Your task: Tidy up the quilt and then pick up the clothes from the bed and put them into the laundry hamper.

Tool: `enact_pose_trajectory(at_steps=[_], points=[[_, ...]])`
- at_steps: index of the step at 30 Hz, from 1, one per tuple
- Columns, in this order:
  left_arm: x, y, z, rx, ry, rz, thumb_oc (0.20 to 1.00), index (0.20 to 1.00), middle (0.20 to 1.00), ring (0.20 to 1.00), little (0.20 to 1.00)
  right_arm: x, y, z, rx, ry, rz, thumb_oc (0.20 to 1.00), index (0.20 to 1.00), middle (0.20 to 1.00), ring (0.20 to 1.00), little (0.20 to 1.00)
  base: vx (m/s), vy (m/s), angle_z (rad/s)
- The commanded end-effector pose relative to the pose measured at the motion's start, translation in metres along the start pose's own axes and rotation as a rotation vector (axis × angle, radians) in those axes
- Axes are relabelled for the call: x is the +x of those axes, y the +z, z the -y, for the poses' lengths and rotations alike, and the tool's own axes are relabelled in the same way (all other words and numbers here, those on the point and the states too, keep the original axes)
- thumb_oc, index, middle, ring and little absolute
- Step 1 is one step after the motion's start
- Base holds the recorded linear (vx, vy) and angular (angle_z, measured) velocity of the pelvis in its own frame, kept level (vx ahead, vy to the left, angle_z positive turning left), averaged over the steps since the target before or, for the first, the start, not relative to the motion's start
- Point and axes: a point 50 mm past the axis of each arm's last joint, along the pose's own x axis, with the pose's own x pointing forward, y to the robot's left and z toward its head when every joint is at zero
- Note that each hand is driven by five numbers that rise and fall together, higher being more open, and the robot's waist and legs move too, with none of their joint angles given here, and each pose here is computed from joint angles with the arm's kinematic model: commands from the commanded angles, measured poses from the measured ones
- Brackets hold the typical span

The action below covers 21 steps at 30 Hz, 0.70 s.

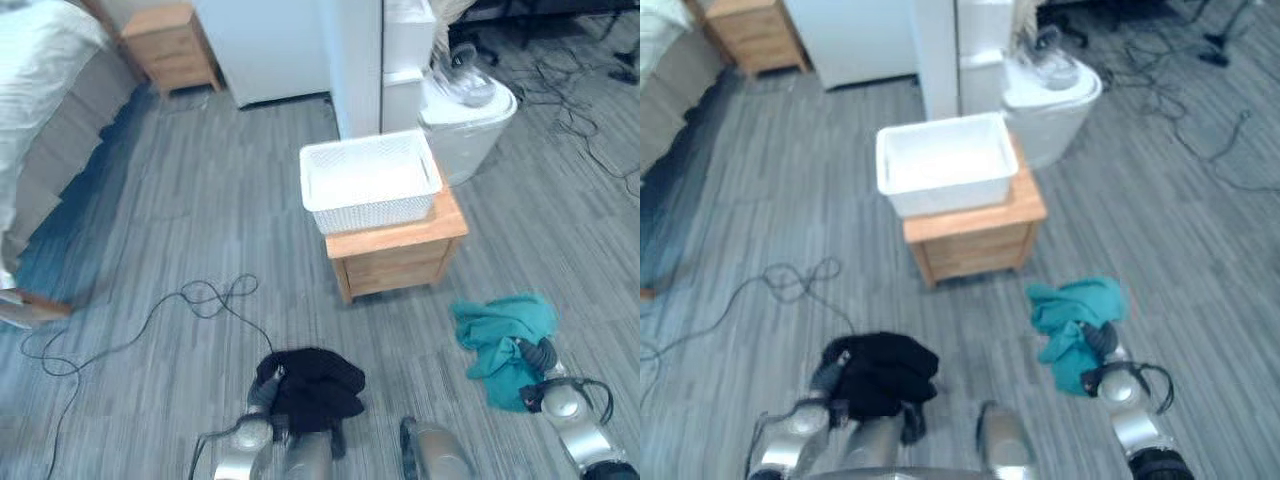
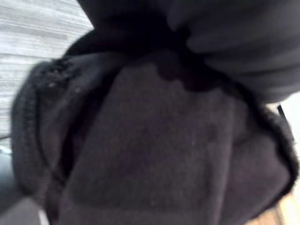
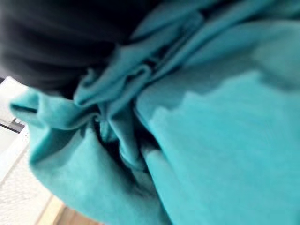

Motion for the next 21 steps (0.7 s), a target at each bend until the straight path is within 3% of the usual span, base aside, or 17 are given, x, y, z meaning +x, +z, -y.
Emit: enact_pose_trajectory(at_steps=[1,12,21], points=[[-0.002,0.017,-0.012,0.033,0.034,0.106,0.2,0.2,0.2,0.2,0.2,0.004,0.031,0.016,-0.006,-0.051,0.161,0.2,0.2,0.2,0.2,0.2,0.47,0.129,0.24],[0.005,0.05,-0.026,0.097,0.049,0.196,0.2,0.2,0.2,0.2,0.2,0.011,0.063,-0.004,0.06,-0.006,0.249,0.2,0.2,0.2,0.2,0.2,0.32,0.078,-0.03],[0.009,0.052,-0.019,0.194,0.004,0.206,0.2,0.2,0.2,0.2,0.2,0.006,0.065,0.034,0.054,-0.142,0.301,0.2,0.2,0.2,0.2,0.2,0.55,-0.13,0.86]])
